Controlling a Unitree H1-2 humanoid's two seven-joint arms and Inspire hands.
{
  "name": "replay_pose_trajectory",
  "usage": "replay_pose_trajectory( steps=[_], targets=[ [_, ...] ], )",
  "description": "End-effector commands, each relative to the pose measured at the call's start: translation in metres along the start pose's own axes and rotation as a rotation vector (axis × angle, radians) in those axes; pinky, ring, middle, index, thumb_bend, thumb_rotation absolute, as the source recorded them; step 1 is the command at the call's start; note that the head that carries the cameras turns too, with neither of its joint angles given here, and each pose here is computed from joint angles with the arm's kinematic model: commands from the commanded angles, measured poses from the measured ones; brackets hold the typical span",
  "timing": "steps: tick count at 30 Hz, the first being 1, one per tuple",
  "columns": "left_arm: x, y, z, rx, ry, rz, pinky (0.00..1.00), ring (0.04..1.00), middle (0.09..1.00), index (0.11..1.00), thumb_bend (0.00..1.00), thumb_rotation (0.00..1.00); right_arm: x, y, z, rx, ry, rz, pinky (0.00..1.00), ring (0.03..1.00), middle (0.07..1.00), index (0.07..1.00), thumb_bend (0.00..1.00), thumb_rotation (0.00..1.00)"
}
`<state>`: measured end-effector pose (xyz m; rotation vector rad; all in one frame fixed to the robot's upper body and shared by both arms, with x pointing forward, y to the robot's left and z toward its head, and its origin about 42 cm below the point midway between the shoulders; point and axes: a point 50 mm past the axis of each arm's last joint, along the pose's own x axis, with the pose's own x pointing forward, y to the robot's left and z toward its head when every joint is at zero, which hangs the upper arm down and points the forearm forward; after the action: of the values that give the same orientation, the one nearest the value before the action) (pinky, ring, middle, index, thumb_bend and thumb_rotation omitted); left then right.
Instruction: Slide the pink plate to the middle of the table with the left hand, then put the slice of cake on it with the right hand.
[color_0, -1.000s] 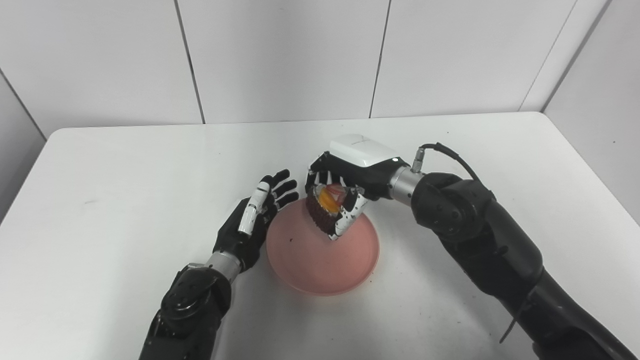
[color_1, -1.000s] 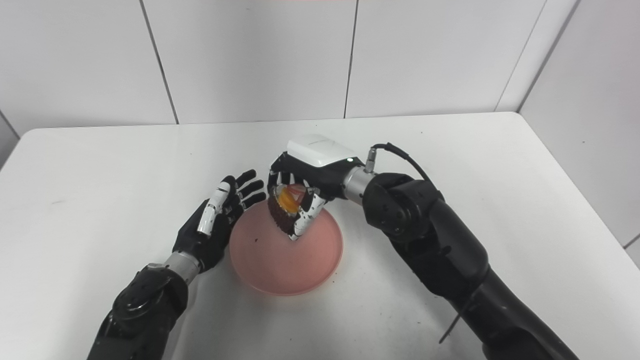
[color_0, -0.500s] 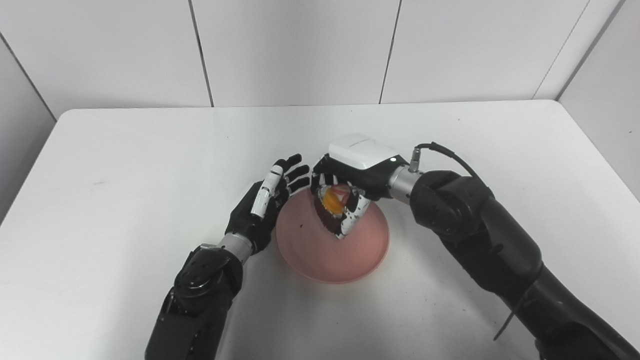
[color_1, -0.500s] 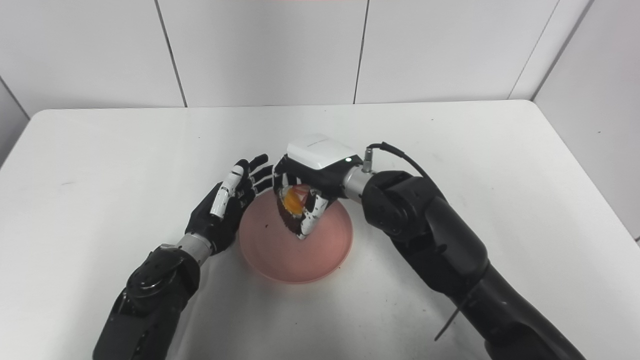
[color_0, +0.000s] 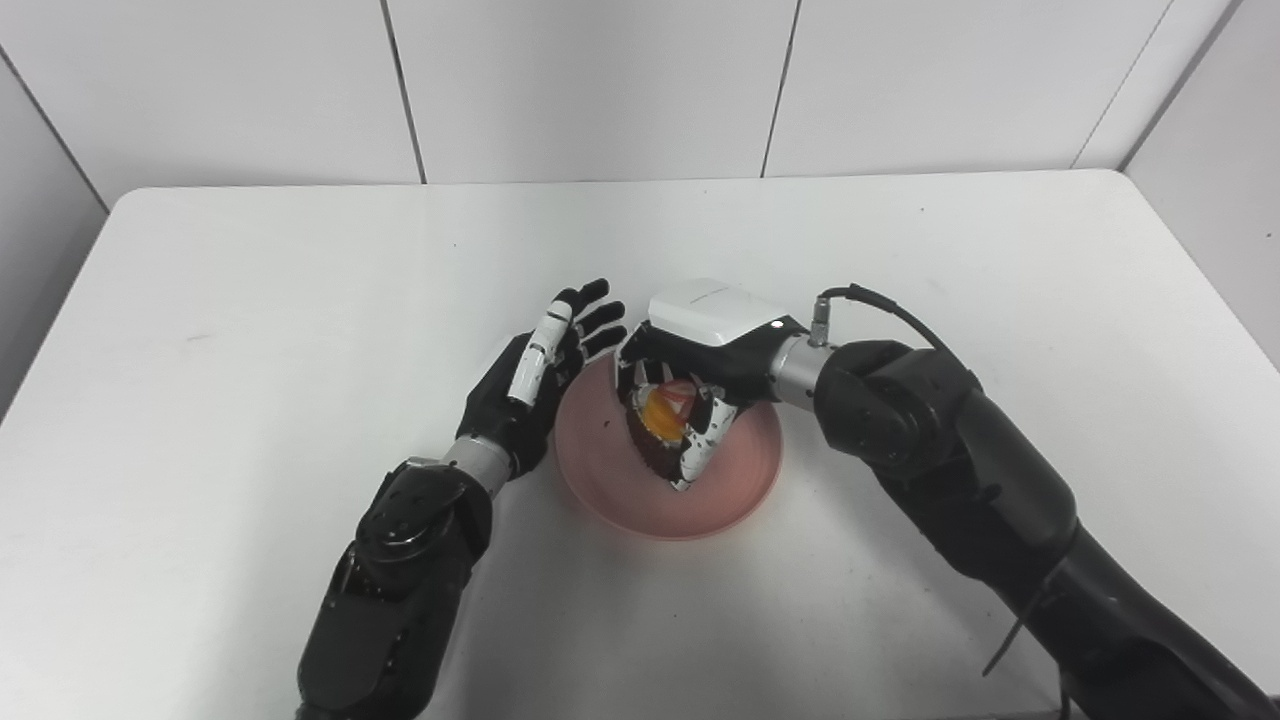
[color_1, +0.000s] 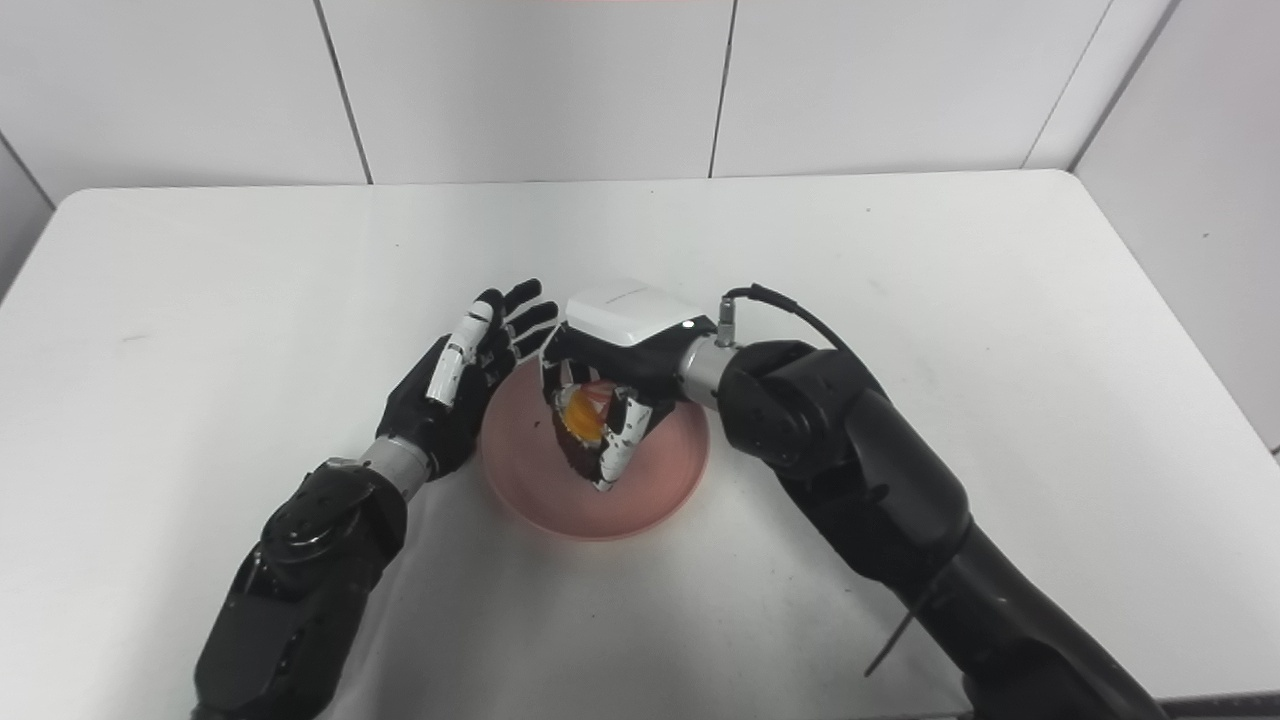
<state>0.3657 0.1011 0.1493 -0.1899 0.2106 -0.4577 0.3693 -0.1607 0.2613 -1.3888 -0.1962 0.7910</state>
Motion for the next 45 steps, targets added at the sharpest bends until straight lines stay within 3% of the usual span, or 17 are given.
replay_pose_trajectory(
  steps=[1, 12, 18, 25, 28, 29, 31, 33, 36, 40, 45],
  targets=[
    [0.000, 0.000, -0.011, -0.001, 0.084, 0.018, 0.89, 0.893, 0.901, 0.894, 0.36, 1.00, -0.003, -0.013, 0.008, -0.036, -0.036, -0.044, 0.23, 0.287, 0.368, 0.491, 0.51, 0.12],
    [0.000, -0.003, -0.009, 0.002, 0.077, 0.014, 0.88, 0.889, 0.892, 0.878, 0.36, 1.00, 0.006, 0.003, 0.008, -0.029, -0.038, -0.019, 0.23, 0.292, 0.374, 0.492, 0.51, 0.12],
    [0.001, -0.003, -0.009, 0.003, 0.079, 0.018, 0.87, 0.888, 0.893, 0.884, 0.36, 1.00, 0.005, 0.009, 0.007, -0.035, -0.026, -0.002, 0.28, 0.346, 0.434, 0.494, 0.51, 0.13],
    [0.002, -0.003, -0.009, 0.007, 0.083, 0.020, 0.87, 0.891, 0.894, 0.887, 0.36, 1.00, 0.003, 0.011, 0.005, -0.038, -0.022, -0.005, 0.48, 0.555, 0.629, 0.496, 0.51, 0.14],
    [0.002, -0.002, -0.009, 0.008, 0.084, 0.019, 0.88, 0.890, 0.895, 0.888, 0.36, 1.00, 0.000, 0.010, 0.005, -0.021, -0.012, -0.009, 0.48, 0.556, 0.645, 0.497, 0.51, 0.14],
    [0.002, -0.002, -0.009, 0.009, 0.083, 0.019, 0.87, 0.887, 0.893, 0.886, 0.36, 1.00, -0.001, 0.009, 0.005, -0.016, -0.008, -0.008, 0.48, 0.557, 0.652, 0.642, 0.58, 0.17],
    [0.002, -0.002, -0.009, 0.010, 0.082, 0.018, 0.87, 0.882, 0.891, 0.880, 0.36, 1.00, -0.003, 0.007, 0.005, -0.013, 0.003, -0.007, 0.51, 0.601, 0.692, 0.736, 0.62, 0.22],
    [0.002, -0.002, -0.009, 0.015, 0.082, 0.015, 0.87, 0.881, 0.892, 0.880, 0.36, 1.00, -0.005, 0.003, 0.006, -0.014, 0.012, -0.011, 0.54, 0.640, 0.725, 0.757, 0.63, 0.26],
    [0.001, -0.001, -0.009, 0.015, 0.083, 0.012, 0.88, 0.883, 0.895, 0.887, 0.36, 1.00, -0.009, -0.002, 0.006, -0.020, 0.022, -0.011, 0.62, 0.736, 0.795, 0.801, 0.64, 0.40],
    [0.001, 0.000, -0.009, 0.010, 0.087, 0.007, 0.89, 0.892, 0.904, 0.897, 0.37, 1.00, -0.015, -0.009, 0.007, -0.012, 0.025, -0.022, 0.58, 0.737, 0.813, 0.830, 0.72, 0.58],
    [0.001, 0.000, -0.010, 0.007, 0.090, 0.011, 0.89, 0.900, 0.909, 0.898, 0.37, 1.00, -0.019, -0.012, 0.007, 0.003, 0.010, -0.046, 0.57, 0.730, 0.811, 0.855, 0.75, 0.63]
  ],
)
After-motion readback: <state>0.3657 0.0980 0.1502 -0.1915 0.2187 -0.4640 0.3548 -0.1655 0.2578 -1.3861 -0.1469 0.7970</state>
